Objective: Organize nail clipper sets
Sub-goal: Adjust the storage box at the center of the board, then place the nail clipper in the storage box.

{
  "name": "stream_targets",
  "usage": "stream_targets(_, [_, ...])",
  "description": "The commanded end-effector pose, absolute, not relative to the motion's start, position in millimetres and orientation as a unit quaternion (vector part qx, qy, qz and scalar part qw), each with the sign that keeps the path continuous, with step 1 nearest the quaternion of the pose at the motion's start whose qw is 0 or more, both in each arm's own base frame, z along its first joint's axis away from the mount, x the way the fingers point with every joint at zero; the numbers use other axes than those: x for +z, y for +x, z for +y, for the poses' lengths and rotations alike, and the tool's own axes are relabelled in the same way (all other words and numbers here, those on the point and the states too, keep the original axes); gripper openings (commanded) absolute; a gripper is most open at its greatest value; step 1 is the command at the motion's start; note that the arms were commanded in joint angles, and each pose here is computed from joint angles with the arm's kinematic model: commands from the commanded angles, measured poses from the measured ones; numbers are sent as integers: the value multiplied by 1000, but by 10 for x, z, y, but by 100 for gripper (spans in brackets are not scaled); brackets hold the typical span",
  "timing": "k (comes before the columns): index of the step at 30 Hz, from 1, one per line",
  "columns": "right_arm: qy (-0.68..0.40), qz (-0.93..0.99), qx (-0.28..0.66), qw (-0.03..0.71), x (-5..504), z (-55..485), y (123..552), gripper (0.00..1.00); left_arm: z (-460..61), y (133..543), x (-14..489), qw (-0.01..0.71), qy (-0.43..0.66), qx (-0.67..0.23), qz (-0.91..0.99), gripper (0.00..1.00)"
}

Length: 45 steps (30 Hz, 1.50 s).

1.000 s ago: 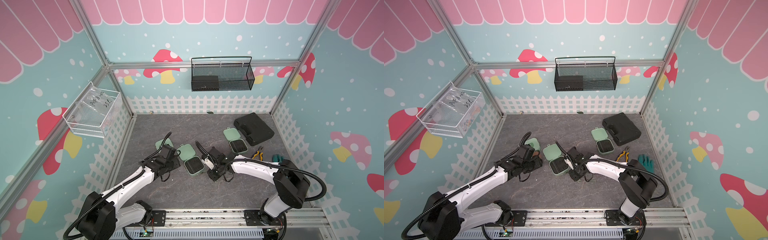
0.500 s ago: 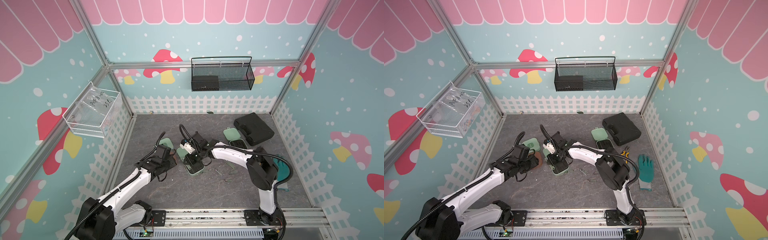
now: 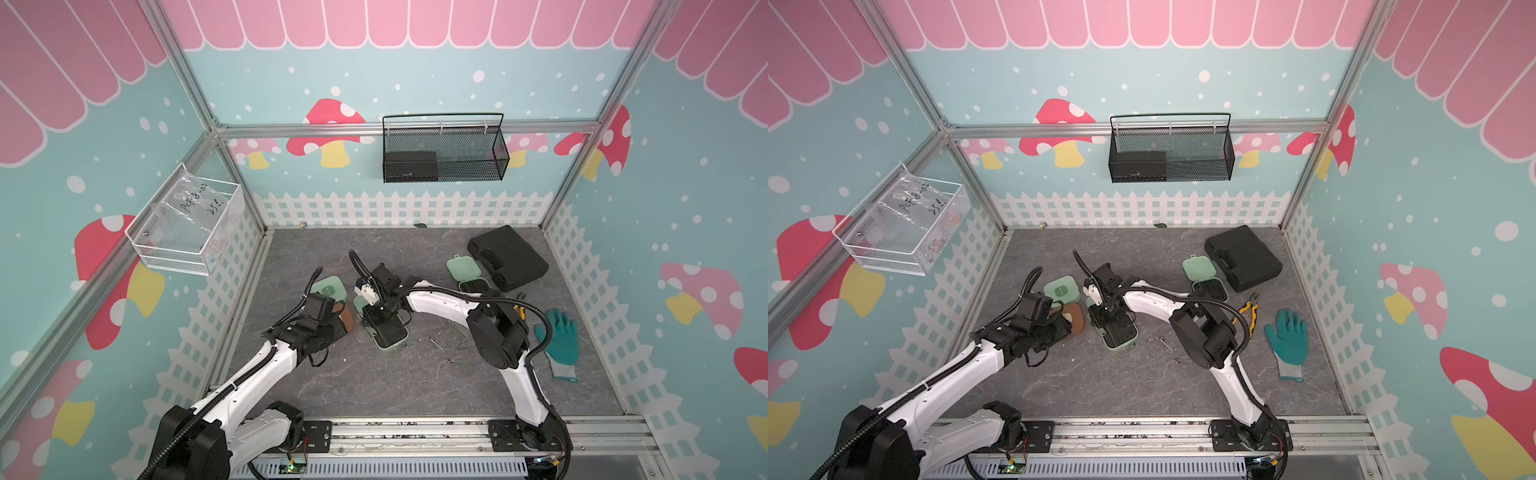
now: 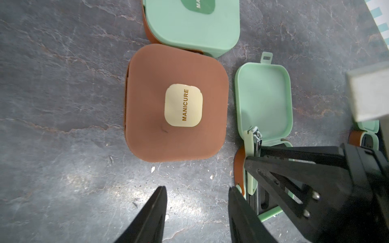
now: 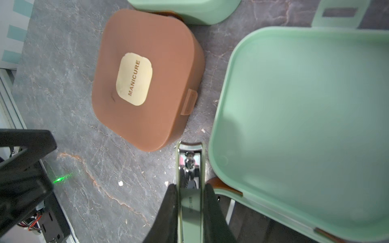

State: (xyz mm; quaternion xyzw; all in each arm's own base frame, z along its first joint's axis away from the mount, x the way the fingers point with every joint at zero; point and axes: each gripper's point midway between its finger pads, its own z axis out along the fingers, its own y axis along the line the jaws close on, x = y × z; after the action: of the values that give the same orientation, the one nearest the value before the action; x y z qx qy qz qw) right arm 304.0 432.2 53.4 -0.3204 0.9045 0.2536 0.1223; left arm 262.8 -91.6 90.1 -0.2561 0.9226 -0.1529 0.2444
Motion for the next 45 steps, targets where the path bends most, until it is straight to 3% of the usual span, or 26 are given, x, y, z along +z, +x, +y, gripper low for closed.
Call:
stream_targets(1, [-314, 916, 219, 119, 541, 4204, 3039, 5, -894, 2600, 876, 239, -257, -150, 924, 50])
stream_targets(14, [-290, 930, 186, 125, 539, 3895, 2978, 5, -917, 2614, 870, 236, -255, -153, 925, 50])
stream_targets(24, [-353, 909, 172, 141, 736, 3771, 2972, 5, -926, 2616, 881, 236, -254, -156, 925, 50])
stream_targets(45, [-378, 907, 147, 112, 293, 3566, 2978, 4, -947, 2632, 893, 234, -254, -160, 925, 50])
